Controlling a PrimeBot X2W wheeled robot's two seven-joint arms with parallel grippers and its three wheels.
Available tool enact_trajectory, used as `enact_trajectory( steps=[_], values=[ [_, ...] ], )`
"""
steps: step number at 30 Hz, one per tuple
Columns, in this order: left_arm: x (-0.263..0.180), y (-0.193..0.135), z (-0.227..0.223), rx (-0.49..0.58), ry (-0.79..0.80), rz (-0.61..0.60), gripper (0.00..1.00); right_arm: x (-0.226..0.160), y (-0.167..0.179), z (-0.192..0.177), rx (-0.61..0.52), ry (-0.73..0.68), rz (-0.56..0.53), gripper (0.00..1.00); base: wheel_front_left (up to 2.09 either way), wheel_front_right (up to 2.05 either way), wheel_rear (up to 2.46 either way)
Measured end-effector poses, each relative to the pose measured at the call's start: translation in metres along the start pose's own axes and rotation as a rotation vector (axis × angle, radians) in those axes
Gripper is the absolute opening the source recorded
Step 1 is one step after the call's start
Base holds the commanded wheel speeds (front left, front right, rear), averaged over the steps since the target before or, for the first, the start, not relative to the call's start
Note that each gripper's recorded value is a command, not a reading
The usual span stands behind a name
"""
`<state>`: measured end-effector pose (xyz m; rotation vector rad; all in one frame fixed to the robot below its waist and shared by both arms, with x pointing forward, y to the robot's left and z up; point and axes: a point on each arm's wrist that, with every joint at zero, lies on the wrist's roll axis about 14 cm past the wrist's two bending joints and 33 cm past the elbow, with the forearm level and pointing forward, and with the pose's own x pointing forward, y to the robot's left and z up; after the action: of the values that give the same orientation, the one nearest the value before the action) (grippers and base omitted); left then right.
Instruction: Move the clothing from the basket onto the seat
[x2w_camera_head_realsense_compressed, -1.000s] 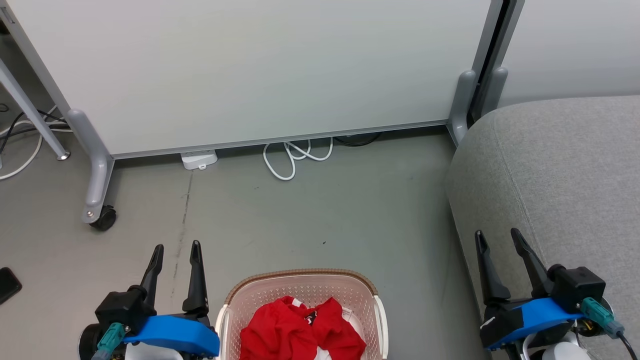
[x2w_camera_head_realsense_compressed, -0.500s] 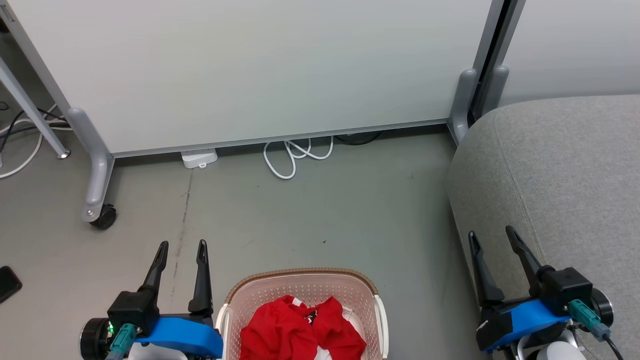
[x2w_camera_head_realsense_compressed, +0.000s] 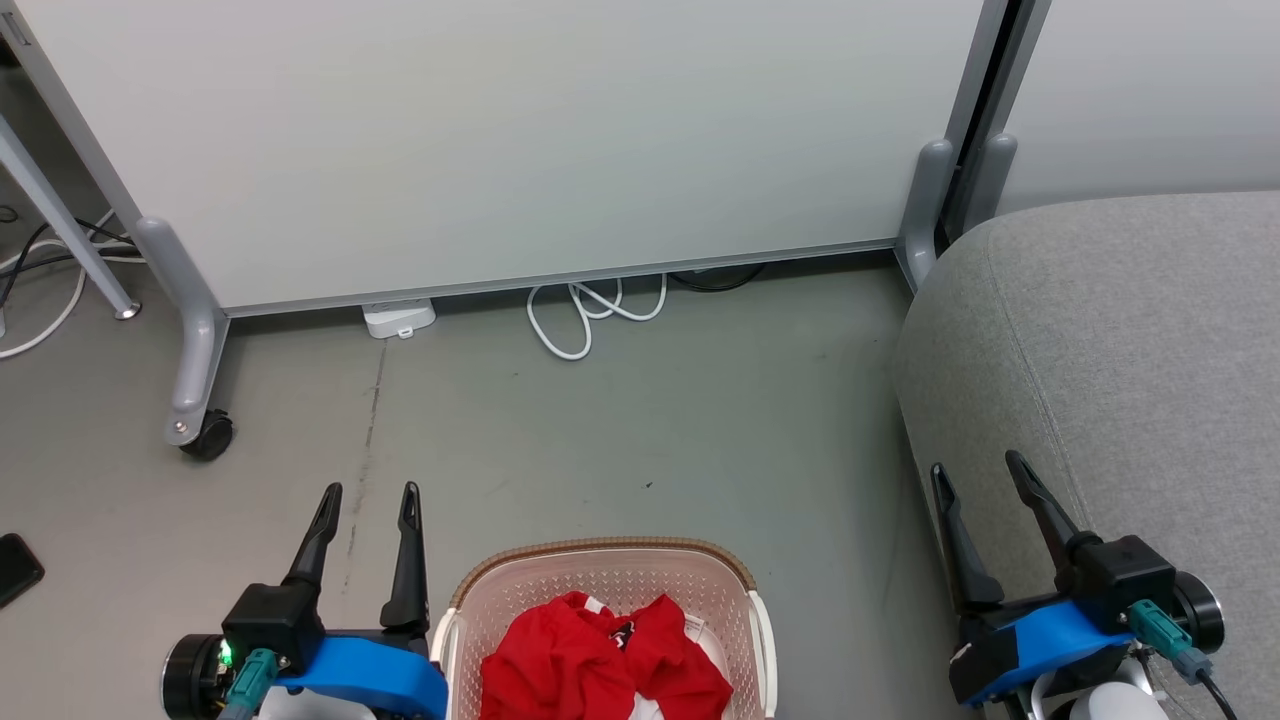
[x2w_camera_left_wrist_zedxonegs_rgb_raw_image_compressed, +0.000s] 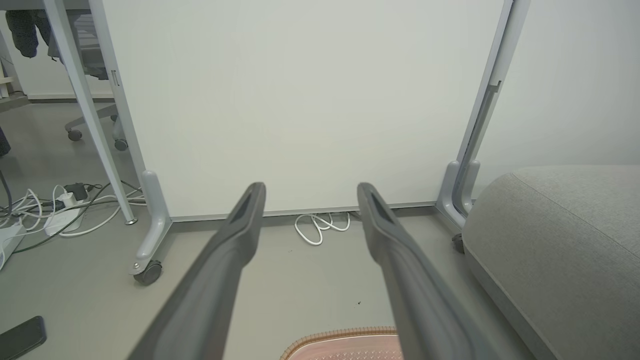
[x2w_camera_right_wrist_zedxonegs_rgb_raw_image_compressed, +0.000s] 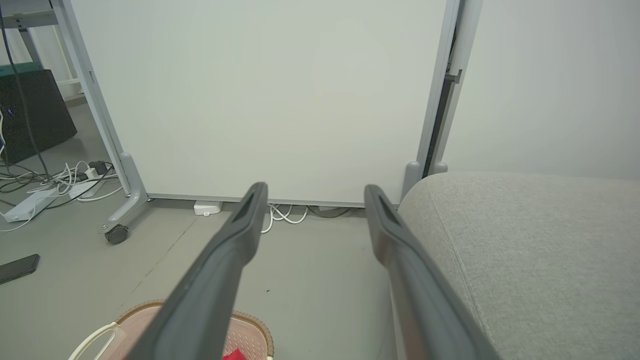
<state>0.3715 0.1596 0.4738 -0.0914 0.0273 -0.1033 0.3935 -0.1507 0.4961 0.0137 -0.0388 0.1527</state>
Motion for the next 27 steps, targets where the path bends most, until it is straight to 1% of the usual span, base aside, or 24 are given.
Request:
enact_trajectory(
  steps=[7, 14, 21, 22, 27],
  values=[
    [0.001, 0.002, -0.003, -0.004, 0.01, 0.006, 1.0, 0.0, 0.0, -0.001, 0.006, 0.002, 0.0, 1.0, 0.0, 0.0, 0.0],
    [0.008, -0.008, -0.05, -0.013, 0.156, -0.026, 1.0, 0.011, -0.001, -0.002, 0.004, 0.0, 0.005, 1.0, 0.0, 0.0, 0.0],
    [0.027, -0.02, -0.121, 0.005, 0.395, -0.102, 1.0, 0.025, -0.014, -0.02, 0.017, 0.039, -0.023, 1.0, 0.0, 0.0, 0.0],
    [0.033, -0.025, -0.144, 0.019, 0.475, -0.136, 1.0, 0.03, -0.02, -0.027, 0.022, 0.052, -0.037, 1.0, 0.0, 0.0, 0.0],
    [0.035, -0.032, -0.206, 0.087, 0.697, -0.225, 1.0, 0.041, -0.036, -0.051, 0.038, 0.101, -0.073, 1.0, 0.0, 0.0, 0.0]
  ],
)
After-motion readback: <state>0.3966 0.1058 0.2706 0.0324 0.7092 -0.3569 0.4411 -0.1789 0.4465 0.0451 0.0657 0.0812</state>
